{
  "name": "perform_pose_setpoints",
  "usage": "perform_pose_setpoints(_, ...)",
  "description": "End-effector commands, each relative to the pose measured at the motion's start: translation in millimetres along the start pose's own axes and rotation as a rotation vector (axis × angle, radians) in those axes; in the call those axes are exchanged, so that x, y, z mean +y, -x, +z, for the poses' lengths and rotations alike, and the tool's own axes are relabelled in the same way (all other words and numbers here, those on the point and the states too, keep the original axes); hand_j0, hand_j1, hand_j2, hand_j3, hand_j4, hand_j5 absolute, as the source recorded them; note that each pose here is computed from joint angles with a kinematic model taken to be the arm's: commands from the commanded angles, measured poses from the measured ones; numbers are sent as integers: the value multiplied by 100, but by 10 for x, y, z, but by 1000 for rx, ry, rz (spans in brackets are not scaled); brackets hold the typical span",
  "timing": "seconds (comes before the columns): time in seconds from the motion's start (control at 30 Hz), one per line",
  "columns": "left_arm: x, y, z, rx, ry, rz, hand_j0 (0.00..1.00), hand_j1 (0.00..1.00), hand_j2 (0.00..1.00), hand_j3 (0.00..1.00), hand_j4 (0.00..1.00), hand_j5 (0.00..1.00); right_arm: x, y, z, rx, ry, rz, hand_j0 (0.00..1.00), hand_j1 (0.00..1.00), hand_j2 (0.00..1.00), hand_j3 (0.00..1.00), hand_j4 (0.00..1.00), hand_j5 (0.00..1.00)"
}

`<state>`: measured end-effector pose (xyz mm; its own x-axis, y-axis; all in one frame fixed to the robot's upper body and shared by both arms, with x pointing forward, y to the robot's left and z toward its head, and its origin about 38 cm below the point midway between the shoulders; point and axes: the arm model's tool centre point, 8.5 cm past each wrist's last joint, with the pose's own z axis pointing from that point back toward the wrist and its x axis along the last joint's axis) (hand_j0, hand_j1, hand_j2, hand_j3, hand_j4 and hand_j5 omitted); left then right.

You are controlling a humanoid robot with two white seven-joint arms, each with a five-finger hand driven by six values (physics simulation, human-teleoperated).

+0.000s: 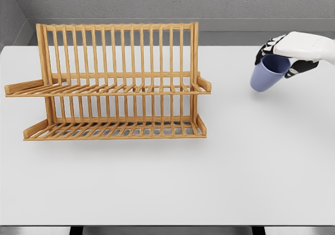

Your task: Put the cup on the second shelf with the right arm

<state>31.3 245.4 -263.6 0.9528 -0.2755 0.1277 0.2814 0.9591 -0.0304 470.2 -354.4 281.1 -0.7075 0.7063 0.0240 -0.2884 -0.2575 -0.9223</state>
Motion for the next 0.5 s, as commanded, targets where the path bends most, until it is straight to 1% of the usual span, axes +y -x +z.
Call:
perform_pose_setpoints(0.0,0,0,0,0,0,0,100,100,100,100,100,100,-38,-46,-32,-14,12,3,65,65,65,65,65,65)
perform_pose_setpoints(0.2,0,0,0,0,0,0,100,100,100,100,100,100,-179,-138,-94,-42,39,31,65,65,65,65,65,65)
perform_pose_setpoints(0.33,0,0,0,0,0,0,100,100,100,100,100,100,-210,-172,-103,-51,45,40,64,64,64,64,64,64)
perform_pose_setpoints(0.37,-1,0,0,0,0,-1,100,100,100,100,100,100,-256,-178,-101,-51,52,48,65,65,65,65,65,65)
perform_pose_setpoints(0.43,0,0,0,0,0,0,100,100,100,100,100,100,-290,-212,-150,-64,63,49,65,65,65,65,65,65)
perform_pose_setpoints(0.47,-1,0,0,0,0,-1,100,100,100,100,100,100,-356,-238,-150,-69,73,63,65,65,65,65,65,65)
